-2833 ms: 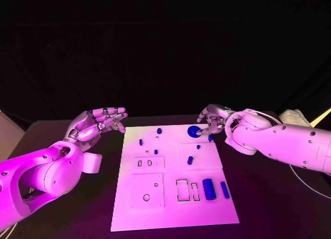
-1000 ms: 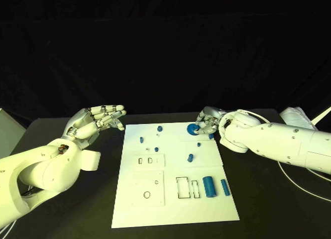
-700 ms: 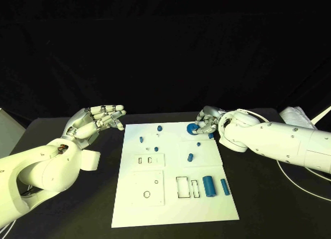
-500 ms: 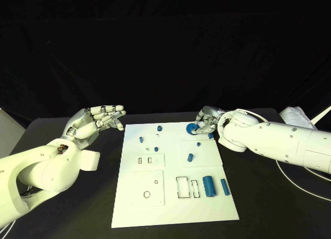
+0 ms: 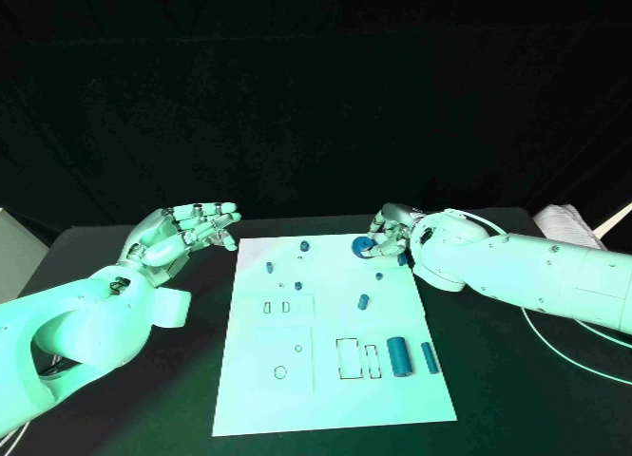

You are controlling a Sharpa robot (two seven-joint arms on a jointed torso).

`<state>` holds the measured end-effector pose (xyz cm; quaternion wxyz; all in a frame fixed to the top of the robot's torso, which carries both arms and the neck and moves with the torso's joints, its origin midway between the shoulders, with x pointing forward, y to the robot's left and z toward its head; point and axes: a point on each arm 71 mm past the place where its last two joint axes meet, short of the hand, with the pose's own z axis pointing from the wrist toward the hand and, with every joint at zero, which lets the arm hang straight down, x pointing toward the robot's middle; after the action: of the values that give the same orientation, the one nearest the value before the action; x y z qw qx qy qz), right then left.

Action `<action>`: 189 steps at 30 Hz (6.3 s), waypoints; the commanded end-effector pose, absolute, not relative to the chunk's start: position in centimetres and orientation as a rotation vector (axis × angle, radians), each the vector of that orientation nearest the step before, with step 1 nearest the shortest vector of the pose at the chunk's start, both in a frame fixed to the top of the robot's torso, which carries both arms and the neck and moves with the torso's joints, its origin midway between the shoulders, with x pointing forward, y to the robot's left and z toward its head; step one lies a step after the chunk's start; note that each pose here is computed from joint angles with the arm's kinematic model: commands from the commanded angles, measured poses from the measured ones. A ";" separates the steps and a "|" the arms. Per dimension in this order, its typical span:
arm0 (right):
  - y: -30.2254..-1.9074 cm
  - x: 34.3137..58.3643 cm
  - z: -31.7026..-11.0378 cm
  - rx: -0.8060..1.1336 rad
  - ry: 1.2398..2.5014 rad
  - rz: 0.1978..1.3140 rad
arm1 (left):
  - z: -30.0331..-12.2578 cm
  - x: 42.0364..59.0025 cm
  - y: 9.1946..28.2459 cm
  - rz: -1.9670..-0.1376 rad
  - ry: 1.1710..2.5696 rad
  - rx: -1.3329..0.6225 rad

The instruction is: Assemble the parts on the task board

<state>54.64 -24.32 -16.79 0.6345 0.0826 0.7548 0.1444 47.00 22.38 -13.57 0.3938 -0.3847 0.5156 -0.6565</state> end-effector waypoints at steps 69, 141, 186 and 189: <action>-11.6 51.4 -16.6 -0.188 1.508 0.458 | -13.6 46.9 22.0 -1.691 1.341 -0.967; -30.0 50.5 -14.6 0.001 1.613 0.676 | -13.7 47.3 22.4 -1.686 1.343 -0.969; -31.3 52.1 -18.4 0.005 1.740 0.532 | -13.8 47.5 22.8 -1.669 1.347 -0.974; -31.2 52.1 -18.5 0.004 1.740 0.528 | -13.8 47.5 22.8 -1.668 1.347 -0.974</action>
<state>52.17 -31.23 -18.25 0.6201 0.0083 0.7482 0.2359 47.54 23.00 -13.97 0.3880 -0.3883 0.5277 -0.6482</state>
